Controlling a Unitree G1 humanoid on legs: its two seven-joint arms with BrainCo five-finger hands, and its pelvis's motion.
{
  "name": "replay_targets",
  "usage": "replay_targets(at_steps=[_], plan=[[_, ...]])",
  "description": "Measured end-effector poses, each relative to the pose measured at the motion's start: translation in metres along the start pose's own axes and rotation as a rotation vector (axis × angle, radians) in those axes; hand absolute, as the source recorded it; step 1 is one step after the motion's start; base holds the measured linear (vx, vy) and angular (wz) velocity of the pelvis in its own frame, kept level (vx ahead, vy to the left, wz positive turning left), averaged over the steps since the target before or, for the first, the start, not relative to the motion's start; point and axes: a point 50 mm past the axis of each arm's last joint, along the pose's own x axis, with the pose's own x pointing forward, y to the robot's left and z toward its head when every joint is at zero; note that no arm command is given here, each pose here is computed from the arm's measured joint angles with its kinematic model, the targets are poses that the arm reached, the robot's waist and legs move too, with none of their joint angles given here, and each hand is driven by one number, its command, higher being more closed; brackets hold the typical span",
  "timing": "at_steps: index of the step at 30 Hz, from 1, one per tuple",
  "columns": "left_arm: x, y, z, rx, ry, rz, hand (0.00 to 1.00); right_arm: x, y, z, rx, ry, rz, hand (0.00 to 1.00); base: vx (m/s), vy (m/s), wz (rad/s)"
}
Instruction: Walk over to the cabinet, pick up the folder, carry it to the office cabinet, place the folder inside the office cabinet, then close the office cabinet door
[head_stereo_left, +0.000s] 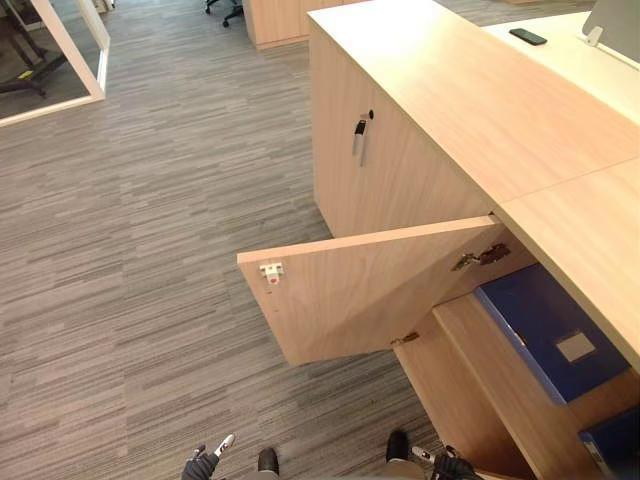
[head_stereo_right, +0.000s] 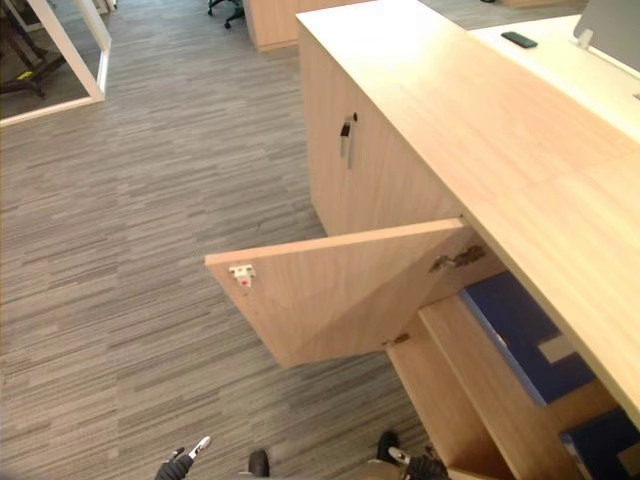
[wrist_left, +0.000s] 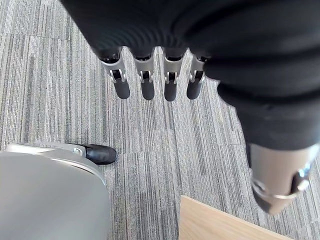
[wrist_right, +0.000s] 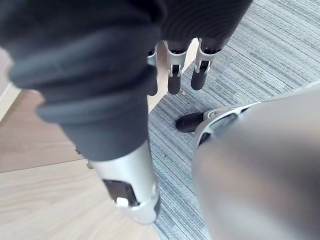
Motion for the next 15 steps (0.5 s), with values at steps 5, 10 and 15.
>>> replay_targets(at_steps=[5,10,15], plan=[[0.001,0.001,0.003,0.004,-0.007,-0.001,0.0,0.0,0.001,-0.001,-0.005,0.002,0.004,0.0,0.08,0.02,-0.05],[0.002,0.002,0.004,0.108,-0.012,-0.029,0.0,0.0,0.001,0.002,0.017,-0.014,0.0,0.0,-0.03,0.115,-0.54],[0.002,-0.006,0.005,0.361,-0.039,-0.1,0.0,-0.003,-0.001,0.026,0.065,-0.134,0.005,0.0,-0.18,0.171,-0.89]])
